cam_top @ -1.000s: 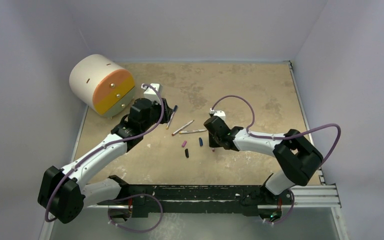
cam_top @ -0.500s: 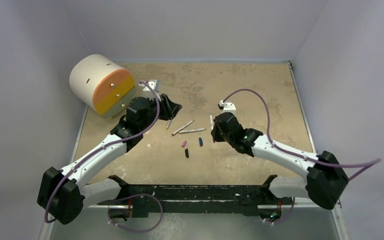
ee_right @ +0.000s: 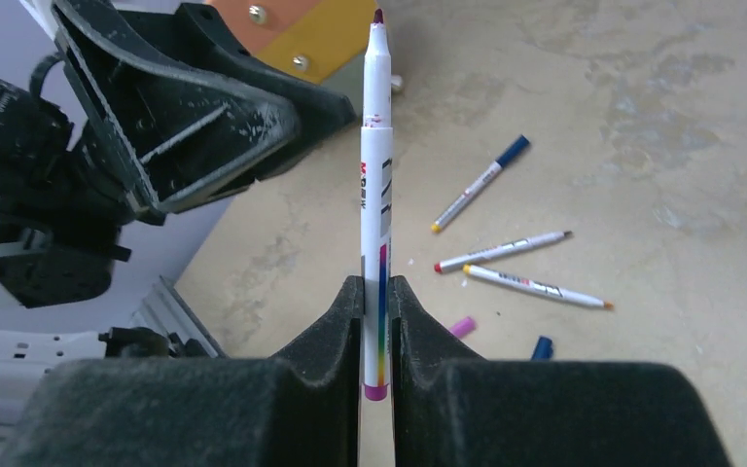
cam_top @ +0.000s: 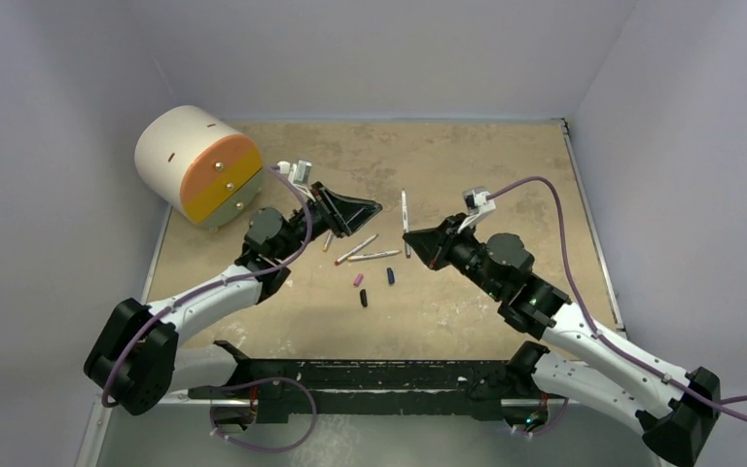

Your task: Insert the pens into the pen caps

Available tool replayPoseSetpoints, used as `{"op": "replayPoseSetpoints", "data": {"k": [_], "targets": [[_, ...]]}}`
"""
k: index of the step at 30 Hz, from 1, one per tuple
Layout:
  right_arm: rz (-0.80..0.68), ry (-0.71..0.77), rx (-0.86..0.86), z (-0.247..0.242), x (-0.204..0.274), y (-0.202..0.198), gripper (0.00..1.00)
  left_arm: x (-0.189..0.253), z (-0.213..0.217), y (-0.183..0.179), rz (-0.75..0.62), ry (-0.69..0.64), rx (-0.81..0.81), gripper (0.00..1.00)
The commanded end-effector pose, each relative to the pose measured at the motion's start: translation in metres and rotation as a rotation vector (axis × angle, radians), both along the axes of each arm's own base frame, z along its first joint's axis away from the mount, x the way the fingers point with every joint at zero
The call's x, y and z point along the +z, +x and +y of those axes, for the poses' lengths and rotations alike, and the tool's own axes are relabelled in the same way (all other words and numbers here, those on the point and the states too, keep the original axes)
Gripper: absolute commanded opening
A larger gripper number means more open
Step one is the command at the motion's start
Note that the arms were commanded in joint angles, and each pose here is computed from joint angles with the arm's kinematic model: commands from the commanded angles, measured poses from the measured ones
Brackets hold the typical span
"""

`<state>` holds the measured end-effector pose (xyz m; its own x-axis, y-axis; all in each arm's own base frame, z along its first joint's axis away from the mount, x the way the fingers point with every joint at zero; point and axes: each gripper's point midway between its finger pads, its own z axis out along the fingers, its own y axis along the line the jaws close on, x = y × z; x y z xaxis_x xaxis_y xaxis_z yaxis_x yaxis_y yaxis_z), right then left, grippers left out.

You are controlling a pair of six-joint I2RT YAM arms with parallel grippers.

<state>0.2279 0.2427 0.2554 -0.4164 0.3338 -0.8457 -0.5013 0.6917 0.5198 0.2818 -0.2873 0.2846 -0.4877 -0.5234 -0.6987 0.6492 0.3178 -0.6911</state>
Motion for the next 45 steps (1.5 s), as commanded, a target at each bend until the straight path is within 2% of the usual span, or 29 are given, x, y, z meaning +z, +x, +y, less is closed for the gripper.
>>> {"op": "replayPoseSetpoints", "data": {"k": [1,6,14,19,33,41,44,45], "targets": [[-0.140,0.087,0.080,0.011,0.041,-0.007,0.00,0.058,-0.016,-0.037,-0.184,-0.142,-0.134,0.34],[-0.169,0.094,0.108,0.015,0.052,-0.009,0.00,0.062,-0.034,-0.052,-0.216,-0.136,-0.198,0.34],[-0.216,0.118,0.110,0.011,0.071,-0.013,0.00,0.054,-0.042,-0.051,-0.200,-0.121,-0.209,0.34],[-0.218,0.120,0.102,0.006,0.072,-0.016,0.00,0.054,-0.038,-0.046,-0.198,-0.126,-0.167,0.34],[-0.211,0.116,0.122,0.011,0.066,-0.016,0.00,0.057,-0.056,-0.053,-0.211,-0.148,-0.225,0.35],[-0.205,0.105,0.136,0.012,0.061,-0.018,0.00,0.062,-0.056,-0.051,-0.217,-0.158,-0.210,0.16],[-0.197,0.099,0.144,0.013,0.056,-0.018,0.00,0.063,-0.057,-0.051,-0.218,-0.164,-0.214,0.00],[-0.194,0.097,0.146,0.014,0.055,-0.019,0.00,0.064,-0.058,-0.051,-0.218,-0.167,-0.218,0.00]]}}
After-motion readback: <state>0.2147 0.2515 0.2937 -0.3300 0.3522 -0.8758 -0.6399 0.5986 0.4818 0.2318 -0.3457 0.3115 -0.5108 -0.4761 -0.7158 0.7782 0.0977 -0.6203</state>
